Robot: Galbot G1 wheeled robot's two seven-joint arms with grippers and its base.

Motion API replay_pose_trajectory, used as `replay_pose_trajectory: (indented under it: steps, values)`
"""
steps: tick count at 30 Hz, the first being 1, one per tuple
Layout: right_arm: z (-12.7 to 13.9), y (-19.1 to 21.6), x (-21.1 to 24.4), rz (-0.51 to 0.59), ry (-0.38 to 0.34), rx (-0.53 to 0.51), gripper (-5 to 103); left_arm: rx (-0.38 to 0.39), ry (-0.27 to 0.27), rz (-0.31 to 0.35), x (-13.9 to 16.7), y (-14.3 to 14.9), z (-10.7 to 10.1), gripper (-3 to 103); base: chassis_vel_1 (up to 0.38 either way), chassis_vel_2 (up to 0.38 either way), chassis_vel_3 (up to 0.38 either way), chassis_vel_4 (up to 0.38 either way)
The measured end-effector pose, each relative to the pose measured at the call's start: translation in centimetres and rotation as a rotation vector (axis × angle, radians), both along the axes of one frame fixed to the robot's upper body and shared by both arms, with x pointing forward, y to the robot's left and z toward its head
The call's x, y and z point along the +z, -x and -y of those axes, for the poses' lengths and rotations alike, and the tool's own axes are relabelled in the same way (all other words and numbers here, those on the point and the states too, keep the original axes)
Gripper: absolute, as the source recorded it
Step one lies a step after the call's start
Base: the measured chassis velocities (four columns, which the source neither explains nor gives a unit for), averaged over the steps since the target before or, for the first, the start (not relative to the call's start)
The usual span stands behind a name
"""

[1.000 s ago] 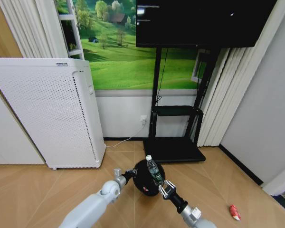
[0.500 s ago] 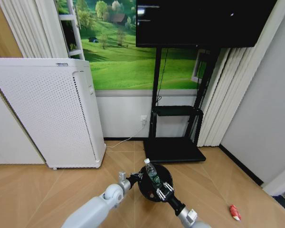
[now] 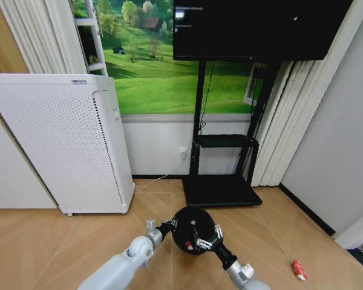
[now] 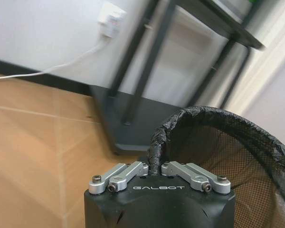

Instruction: Pick up the trash bin and place the garbage on the floor into it.

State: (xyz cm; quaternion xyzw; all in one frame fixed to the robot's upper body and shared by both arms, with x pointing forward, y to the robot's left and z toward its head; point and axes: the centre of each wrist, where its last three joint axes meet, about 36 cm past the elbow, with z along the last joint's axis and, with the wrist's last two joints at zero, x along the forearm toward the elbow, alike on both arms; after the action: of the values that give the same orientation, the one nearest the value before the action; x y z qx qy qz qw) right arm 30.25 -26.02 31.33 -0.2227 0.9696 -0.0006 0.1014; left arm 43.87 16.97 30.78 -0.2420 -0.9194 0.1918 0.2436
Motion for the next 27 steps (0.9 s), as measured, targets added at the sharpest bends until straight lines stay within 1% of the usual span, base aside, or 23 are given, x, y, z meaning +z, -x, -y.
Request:
replay_pose_trajectory:
  steps: [2,3,4,5,6,7,8,10,12,14,16,18,26,27]
  values:
    - [0.3,-0.1,0.1,-0.045,-0.011,-0.076,100,0.081,0.025,-0.018,0.0,0.9,-2.4,6,0.000,0.000,0.000,0.000]
    - [0.3,-0.1,0.1,-0.045,-0.011,-0.076,100,0.081,0.025,-0.018,0.0,0.9,-2.4,6,0.000,0.000,0.000,0.000]
    - [0.6,-0.1,0.0,-0.072,-0.004,-0.109,100,0.109,0.034,-0.029,0.0,1.6,-3.5,6,0.000,0.000,0.000,0.000]
    - [0.8,-0.1,-0.1,-0.085,-0.002,-0.124,100,0.122,0.036,-0.034,0.0,1.9,-4.0,6,0.000,0.000,0.000,0.000]
    - [1.0,-0.1,-0.4,-0.107,-0.005,-0.154,100,0.150,0.036,-0.039,0.2,2.7,-5.4,6,0.000,0.000,0.000,0.000]
    - [1.0,-0.1,-0.6,-0.113,-0.007,-0.162,100,0.164,0.035,-0.038,0.4,3.1,-6.1,6,0.000,0.000,0.000,0.000]
    - [1.0,-0.1,-0.6,-0.113,-0.007,-0.162,100,0.164,0.035,-0.038,0.4,3.1,-6.1,6,0.000,0.000,0.000,0.000]
    - [0.8,0.0,-1.1,-0.124,-0.009,-0.178,100,0.199,0.037,-0.031,0.9,3.7,-7.6,6,-0.022,-0.018,0.022,0.026]
    - [0.6,0.2,-1.5,-0.138,-0.016,-0.191,100,0.209,0.042,-0.029,1.1,3.7,-7.9,6,-0.044,-0.041,0.049,0.051]
    - [0.3,1.1,-2.4,-0.183,-0.030,-0.223,100,0.220,0.054,-0.024,1.5,3.6,-8.1,6,-0.090,-0.056,0.069,0.095]
    - [0.2,1.3,-2.7,-0.194,-0.032,-0.231,100,0.223,0.057,-0.023,1.6,3.6,-8.1,6,-0.111,-0.071,0.090,0.092]
    - [0.5,1.6,-4.1,-0.224,-0.011,-0.252,100,0.227,0.060,-0.016,2.0,3.8,-8.3,6,-0.173,-0.151,0.110,0.139]
    - [1.0,1.6,-5.8,-0.265,-0.005,-0.283,100,0.230,0.063,-0.007,2.3,3.8,-8.4,6,-0.217,-0.200,0.195,0.213]
    - [1.2,1.7,-6.3,-0.278,-0.001,-0.301,100,0.231,0.063,-0.007,2.4,3.8,-8.4,6,-0.255,-0.236,0.225,0.269]
